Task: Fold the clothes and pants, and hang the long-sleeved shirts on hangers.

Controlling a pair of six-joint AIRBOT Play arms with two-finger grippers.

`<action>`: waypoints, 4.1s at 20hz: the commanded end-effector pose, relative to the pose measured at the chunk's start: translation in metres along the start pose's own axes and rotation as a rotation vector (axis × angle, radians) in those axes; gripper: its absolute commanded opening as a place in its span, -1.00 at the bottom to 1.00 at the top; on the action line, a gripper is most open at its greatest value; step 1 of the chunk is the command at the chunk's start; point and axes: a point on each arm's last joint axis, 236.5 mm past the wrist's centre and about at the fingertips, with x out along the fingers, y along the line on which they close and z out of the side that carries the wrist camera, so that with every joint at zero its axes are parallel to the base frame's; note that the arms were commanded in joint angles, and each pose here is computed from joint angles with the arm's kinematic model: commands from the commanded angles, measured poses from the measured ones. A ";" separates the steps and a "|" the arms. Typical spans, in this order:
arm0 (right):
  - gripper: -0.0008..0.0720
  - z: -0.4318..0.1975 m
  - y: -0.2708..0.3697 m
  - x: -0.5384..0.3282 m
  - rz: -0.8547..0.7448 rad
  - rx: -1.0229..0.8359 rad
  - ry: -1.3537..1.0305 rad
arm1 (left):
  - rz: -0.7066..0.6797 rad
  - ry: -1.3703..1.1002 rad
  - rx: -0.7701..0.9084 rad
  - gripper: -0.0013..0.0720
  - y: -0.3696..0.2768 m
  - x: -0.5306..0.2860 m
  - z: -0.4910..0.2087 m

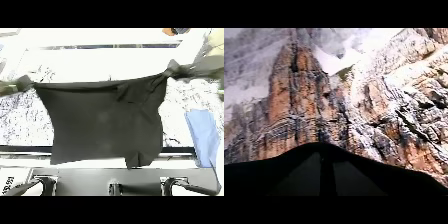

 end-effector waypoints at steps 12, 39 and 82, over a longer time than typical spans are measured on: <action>-0.91 -0.039 -0.101 0.109 -0.244 0.099 0.106 | 0.040 0.194 -0.046 -0.92 0.021 0.147 -0.067; 0.10 -0.131 -0.120 0.100 -0.281 0.096 0.508 | 0.093 0.645 0.058 0.62 0.051 0.121 -0.166; -0.90 -0.377 -0.094 -0.017 -0.001 0.440 0.691 | 0.049 0.643 -0.465 0.60 0.142 -0.049 -0.256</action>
